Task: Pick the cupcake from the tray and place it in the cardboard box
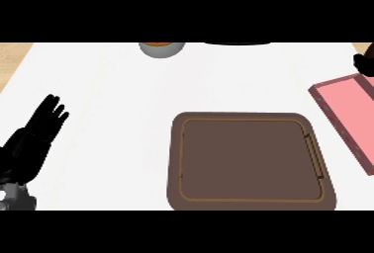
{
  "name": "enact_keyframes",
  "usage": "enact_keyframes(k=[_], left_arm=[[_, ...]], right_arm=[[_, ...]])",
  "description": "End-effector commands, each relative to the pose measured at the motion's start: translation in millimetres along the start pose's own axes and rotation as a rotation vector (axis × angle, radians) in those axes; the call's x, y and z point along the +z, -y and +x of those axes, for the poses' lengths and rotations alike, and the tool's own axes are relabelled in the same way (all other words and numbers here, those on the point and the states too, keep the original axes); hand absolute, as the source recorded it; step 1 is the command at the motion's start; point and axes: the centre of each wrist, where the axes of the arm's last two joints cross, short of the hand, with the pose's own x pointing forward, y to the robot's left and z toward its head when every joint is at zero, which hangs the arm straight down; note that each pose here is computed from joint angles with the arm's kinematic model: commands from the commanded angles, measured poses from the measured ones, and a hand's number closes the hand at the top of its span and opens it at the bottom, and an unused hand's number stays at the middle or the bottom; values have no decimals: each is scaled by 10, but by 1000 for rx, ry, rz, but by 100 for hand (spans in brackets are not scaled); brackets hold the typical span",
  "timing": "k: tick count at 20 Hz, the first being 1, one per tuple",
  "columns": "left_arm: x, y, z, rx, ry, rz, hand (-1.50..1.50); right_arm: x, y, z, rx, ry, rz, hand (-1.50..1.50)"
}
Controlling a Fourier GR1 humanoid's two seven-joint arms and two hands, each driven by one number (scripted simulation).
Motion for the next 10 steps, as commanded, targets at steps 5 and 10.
enact_keyframes(k=[5, 10], left_arm=[[-18, 124, 91, -9, -1, 15, 0], [205, -44, 65, -29, 5, 1, 0]], right_arm=[[-74, -536, -400, -56, -50, 188, 150], [-117, -883, -669, -72, -224, 278, -150]])
